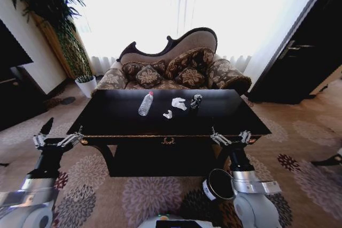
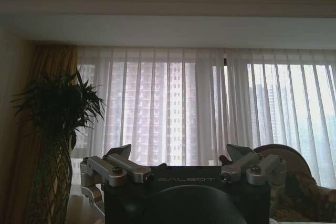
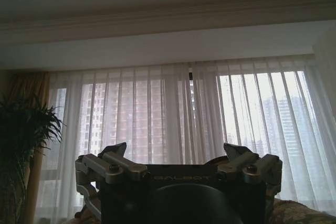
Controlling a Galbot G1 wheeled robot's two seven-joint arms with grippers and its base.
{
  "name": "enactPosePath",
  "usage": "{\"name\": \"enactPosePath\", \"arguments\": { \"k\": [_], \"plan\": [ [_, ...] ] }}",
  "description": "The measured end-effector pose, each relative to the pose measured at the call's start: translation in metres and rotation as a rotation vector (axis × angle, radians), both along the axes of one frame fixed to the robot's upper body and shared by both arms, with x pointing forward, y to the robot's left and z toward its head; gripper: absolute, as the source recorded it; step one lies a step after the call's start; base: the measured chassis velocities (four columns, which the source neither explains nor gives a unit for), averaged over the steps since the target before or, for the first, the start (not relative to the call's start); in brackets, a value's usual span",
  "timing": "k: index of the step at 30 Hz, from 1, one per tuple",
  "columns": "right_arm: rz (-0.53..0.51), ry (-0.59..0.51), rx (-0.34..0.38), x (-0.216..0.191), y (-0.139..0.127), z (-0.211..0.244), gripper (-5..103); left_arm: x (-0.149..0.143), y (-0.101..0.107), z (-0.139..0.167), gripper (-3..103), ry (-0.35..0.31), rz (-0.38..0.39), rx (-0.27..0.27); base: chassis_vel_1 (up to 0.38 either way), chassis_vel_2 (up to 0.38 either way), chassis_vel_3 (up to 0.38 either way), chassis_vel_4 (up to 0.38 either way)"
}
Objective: Move to the front of the table and place the trash on the table into the trash bin.
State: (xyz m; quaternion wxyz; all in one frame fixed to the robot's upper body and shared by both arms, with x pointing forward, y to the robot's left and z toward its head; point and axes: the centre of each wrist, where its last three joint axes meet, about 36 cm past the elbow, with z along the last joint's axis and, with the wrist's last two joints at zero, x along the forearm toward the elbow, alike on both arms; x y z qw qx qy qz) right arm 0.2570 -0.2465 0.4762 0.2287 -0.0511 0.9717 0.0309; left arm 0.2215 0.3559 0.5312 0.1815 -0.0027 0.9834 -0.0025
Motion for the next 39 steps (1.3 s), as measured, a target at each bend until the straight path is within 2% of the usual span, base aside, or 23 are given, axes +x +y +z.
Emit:
{"name": "enactPosePath", "arguments": {
  "k": [5,11,15,17,21,27,32,35,36,39],
  "plan": [
    [0.003,-0.008,-0.006,-0.001,0.0,0.004,100,0.005,0.002,-0.002,100,0.013,0.001,-0.013,-0.009,0.015,0.011,-0.011],
    [-0.024,0.044,-0.035,0.001,0.001,0.0,100,0.011,0.009,0.001,100,0.035,0.006,-0.039,0.0,0.0,0.0,0.0],
    [-0.06,0.095,-0.052,-0.002,0.001,0.004,100,0.015,0.007,0.016,100,0.085,-0.019,-0.131,0.0,0.0,0.0,0.0],
    [-0.059,0.101,-0.054,-0.003,0.002,0.006,100,0.017,0.005,0.019,100,0.102,-0.033,-0.141,0.0,0.0,0.0,0.0],
    [-0.04,0.101,-0.055,-0.004,0.006,0.015,100,0.025,0.004,0.028,100,0.126,-0.064,-0.127,0.0,0.0,0.0,0.0],
    [0.001,0.083,-0.057,-0.007,0.011,0.024,100,0.036,0.01,0.029,100,0.148,-0.052,-0.092,0.0,0.0,0.0,0.0],
    [0.009,0.068,-0.056,-0.01,0.012,0.022,100,0.05,0.014,0.036,100,0.165,-0.085,-0.078,0.0,0.0,0.0,0.0],
    [0.015,0.05,-0.053,-0.013,0.015,0.029,100,0.066,0.029,0.035,100,0.202,-0.093,-0.039,0.0,0.0,0.0,0.0],
    [0.015,0.05,-0.053,-0.013,0.015,0.029,100,0.066,0.029,0.035,100,0.202,-0.093,-0.039,0.0,0.0,0.0,0.0],
    [0.021,0.048,-0.045,-0.014,0.017,0.032,100,0.083,0.048,0.036,100,0.224,-0.095,-0.036,0.0,0.0,0.0,0.0]
  ]
}}
